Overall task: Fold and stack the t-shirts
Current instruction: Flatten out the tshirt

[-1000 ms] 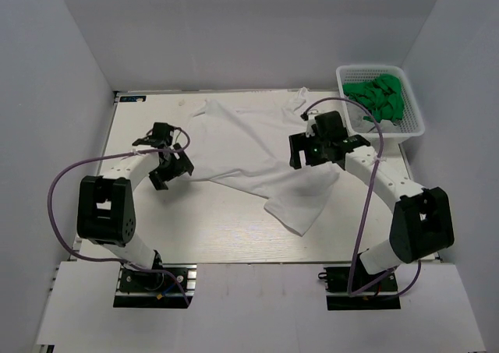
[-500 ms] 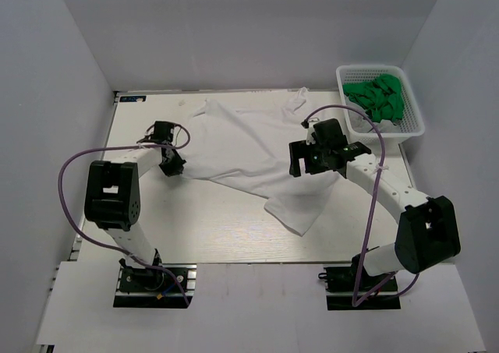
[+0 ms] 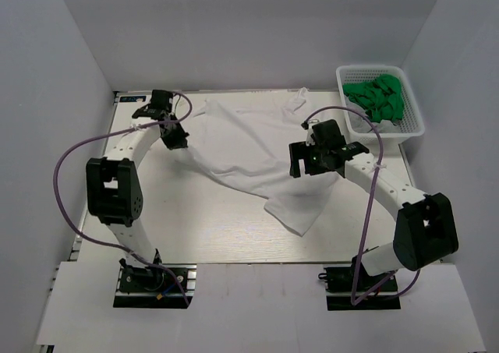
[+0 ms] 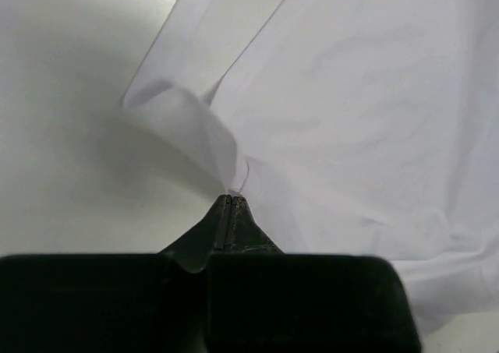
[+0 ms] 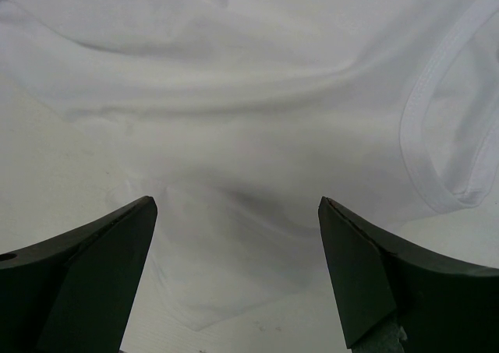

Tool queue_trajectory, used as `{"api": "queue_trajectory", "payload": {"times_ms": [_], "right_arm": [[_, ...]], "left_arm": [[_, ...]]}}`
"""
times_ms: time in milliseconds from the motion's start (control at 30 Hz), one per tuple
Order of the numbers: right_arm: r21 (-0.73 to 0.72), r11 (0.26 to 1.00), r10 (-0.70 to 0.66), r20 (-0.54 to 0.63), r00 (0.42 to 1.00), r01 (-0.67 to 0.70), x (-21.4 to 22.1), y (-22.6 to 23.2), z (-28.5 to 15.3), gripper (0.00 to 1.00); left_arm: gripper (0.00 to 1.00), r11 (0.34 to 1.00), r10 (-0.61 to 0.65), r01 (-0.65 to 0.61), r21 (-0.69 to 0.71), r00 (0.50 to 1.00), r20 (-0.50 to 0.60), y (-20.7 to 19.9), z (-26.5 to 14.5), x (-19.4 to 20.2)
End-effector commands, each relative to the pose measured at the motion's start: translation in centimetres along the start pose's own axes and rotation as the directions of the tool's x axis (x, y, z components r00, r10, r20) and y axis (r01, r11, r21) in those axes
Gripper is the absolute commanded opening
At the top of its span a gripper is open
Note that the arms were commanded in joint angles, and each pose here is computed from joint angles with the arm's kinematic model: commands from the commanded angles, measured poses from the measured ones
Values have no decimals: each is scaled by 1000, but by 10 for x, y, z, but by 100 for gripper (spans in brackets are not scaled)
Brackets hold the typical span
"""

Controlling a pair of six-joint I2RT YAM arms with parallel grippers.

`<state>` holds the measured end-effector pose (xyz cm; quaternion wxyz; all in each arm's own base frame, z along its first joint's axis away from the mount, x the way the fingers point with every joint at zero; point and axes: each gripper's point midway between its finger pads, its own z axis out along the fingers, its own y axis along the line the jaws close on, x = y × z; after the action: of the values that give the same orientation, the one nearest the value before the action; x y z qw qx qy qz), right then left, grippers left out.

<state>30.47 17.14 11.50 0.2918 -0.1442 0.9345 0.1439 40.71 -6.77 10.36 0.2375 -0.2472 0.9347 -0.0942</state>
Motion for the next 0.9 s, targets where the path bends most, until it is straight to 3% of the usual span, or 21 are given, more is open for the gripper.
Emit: {"api": "queue_trajectory", "payload": {"times_ms": [0, 133, 200, 267, 300, 333, 400, 467, 667, 867], "right_arm": [[34, 999, 4, -6, 1000, -3, -4, -5, 5, 90], [70, 997, 13, -6, 1000, -12, -11, -12, 14, 90], [74, 997, 17, -15, 1000, -15, -10, -12, 18, 90], [85, 996, 27, -26, 999, -25, -8, -15, 21, 90], [87, 996, 27, -29, 999, -25, -9, -15, 22, 90], [87, 996, 27, -30, 999, -25, -9, -15, 21, 90], [103, 994, 32, -41, 999, -27, -7, -18, 22, 90], [108, 994, 32, -40, 999, -27, -6, -19, 21, 90], [88, 996, 32, -72, 997, -26, 7, -16, 23, 90], [-97, 995, -14, -104, 995, 4, 21, 17, 28, 90]], "left_arm": [[0, 999, 42, -40, 22, 997, -72, -17, 17, -5], [0, 994, 55, -47, 100, 996, -76, -47, 43, -28], [0, 987, 67, -65, 144, 998, -7, -69, 43, -59], [29, 980, 78, -79, 180, 997, 13, -86, 56, -77], [67, 983, 78, -72, 168, 996, -31, -84, 58, -71], [80, 984, 90, -82, 160, 995, -42, -84, 60, -71], [99, 987, 101, -95, 133, 994, -43, -80, 60, -73], [100, 993, 98, -94, 70, 994, -52, -61, 59, -62], [100, 997, 70, -69, -17, 996, 63, -15, 24, -58], [100, 998, 46, -46, 43, 999, -9, -11, 42, -24]]}}
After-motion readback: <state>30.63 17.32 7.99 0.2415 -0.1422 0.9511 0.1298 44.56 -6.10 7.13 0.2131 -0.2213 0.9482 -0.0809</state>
